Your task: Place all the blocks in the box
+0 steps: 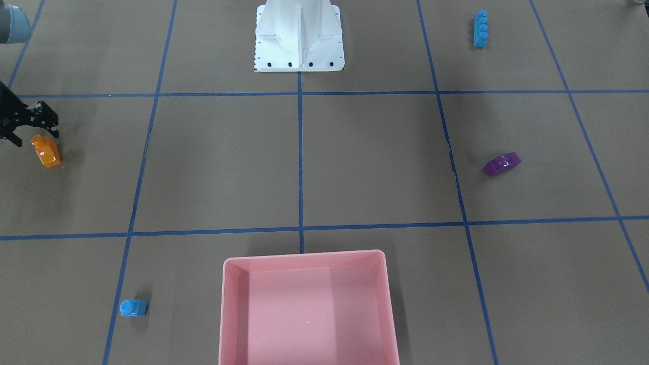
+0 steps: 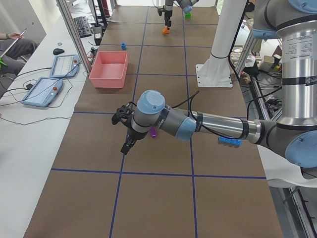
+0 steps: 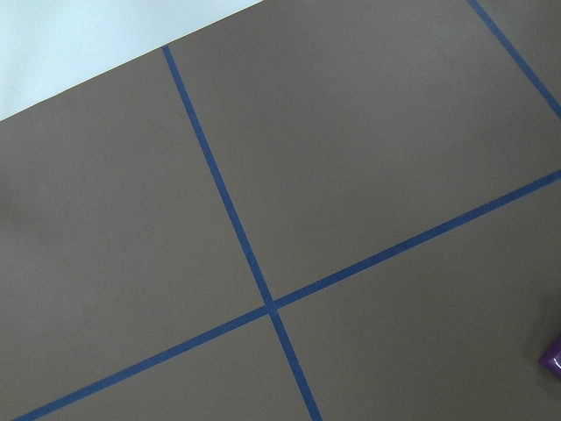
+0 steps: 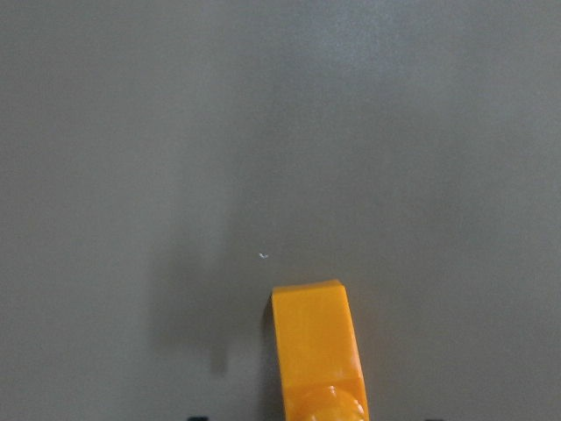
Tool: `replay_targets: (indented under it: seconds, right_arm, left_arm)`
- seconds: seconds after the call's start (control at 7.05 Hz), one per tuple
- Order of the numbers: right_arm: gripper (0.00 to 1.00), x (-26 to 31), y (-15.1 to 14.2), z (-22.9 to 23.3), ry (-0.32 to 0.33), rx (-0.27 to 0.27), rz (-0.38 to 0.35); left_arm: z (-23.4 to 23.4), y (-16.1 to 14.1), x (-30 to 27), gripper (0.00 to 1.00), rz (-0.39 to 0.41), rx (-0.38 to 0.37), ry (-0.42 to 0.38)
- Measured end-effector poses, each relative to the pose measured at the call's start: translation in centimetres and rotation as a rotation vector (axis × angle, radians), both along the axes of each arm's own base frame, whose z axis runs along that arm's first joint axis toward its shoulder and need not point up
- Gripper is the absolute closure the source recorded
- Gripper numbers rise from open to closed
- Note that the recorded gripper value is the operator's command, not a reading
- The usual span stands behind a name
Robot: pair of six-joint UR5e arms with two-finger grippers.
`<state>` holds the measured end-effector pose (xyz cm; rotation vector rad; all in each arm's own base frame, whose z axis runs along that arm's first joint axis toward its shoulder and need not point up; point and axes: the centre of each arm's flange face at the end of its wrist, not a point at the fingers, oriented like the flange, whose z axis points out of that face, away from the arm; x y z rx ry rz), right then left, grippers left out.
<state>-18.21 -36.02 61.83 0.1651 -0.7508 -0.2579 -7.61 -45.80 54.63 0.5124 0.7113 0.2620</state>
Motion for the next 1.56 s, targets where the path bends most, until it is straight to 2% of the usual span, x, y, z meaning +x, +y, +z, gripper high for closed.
replay_targets:
  seconds: [0.14,0.28,0.43,0.57,0.99,1.14,1.42,1.56]
  right_arm:
    - [0.34,-0.5,0.0,0.3,0.005,0.002,-0.012]
    - [0.57,-0.8,0.0,0.7,0.013,0.006,-0.02]
    - [0.85,-0.9,-0.2,1.1,0.024,0.012,-0.025]
    - [1.0,-1.0,-0.3,1.4,0.032,0.022,-0.033]
    - [1.0,-1.3,-1.1,0.5,0.024,0.061,-0.043]
    - [1.0,-1.3,-2.4,-1.1,0.002,0.087,-0.022]
    - [1.0,-2.2,-7.6,-6.6,-0.075,0.13,0.08]
    - [1.0,-3.5,-10.6,-10.6,-0.138,0.118,0.162]
  left_arm:
    - [0.0,0.0,0.0,0.0,0.0,0.002,0.0]
    - [0.0,0.0,0.0,0.0,0.001,0.003,0.0]
    - [-0.1,0.0,0.0,0.0,0.001,0.004,0.0]
    - [-0.1,0.0,0.0,0.0,0.001,0.004,0.0]
    - [-0.2,0.0,0.0,0.0,0.0,0.006,0.0]
    - [-0.3,0.0,0.0,0.0,0.0,0.008,0.0]
    - [-0.4,0.1,0.0,0.0,0.0,0.012,0.0]
    - [-0.4,0.1,0.0,0.0,0.0,0.013,-0.001]
